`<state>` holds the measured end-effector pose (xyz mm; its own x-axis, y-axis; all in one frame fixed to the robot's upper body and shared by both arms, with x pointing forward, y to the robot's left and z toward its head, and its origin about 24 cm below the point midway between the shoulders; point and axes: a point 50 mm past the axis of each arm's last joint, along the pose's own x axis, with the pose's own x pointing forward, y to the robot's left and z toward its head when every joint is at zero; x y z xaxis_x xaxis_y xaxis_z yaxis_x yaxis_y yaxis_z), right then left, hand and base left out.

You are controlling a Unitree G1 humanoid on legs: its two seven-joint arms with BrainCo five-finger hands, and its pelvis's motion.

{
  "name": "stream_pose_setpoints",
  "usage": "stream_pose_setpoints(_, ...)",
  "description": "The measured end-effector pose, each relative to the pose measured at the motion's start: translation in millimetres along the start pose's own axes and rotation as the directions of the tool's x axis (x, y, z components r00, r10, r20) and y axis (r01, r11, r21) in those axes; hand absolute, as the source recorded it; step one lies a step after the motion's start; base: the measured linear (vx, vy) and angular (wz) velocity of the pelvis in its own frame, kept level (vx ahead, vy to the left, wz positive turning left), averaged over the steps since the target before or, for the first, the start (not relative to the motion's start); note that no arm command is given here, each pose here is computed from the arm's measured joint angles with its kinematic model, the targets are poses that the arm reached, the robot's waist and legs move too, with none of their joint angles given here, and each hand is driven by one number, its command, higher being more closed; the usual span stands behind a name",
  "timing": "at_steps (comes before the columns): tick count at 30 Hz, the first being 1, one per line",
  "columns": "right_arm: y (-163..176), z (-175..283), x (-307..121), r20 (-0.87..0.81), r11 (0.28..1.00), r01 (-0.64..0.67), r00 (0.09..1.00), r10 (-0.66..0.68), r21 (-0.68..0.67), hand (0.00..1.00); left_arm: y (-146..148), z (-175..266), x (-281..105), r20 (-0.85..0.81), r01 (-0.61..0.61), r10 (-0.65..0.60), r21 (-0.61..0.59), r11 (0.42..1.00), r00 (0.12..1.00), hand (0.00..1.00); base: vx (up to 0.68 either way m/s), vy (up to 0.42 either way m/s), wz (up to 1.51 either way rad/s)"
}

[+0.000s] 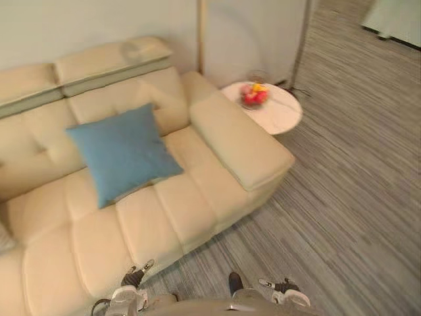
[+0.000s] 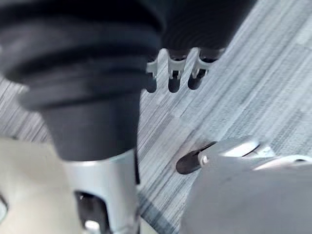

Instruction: Pick up cushions and gather them together orderly.

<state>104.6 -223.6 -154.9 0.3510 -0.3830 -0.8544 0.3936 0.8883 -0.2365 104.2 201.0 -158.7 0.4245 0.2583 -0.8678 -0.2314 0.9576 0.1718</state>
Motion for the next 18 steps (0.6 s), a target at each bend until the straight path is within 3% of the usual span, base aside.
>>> stream_pose_setpoints(8,12.1,18.3,0.8,0.060,0.995,-0.041,0.997,0.046,-0.086,0.00,4.5,-2.4,0.7,-0.015,-0.011,0.011,0.005,1.000,1.000,0.00,0.05,-0.010,-1.57)
stream_pose_setpoints(18,-1.4,37.0,5.1,0.111,0.994,-0.002,0.994,0.014,-0.112,0.00,-18.9,0.7,-0.9,-0.005,0.058,-0.058,0.045,0.997,0.998,0.00,0.10,-0.117,-0.75)
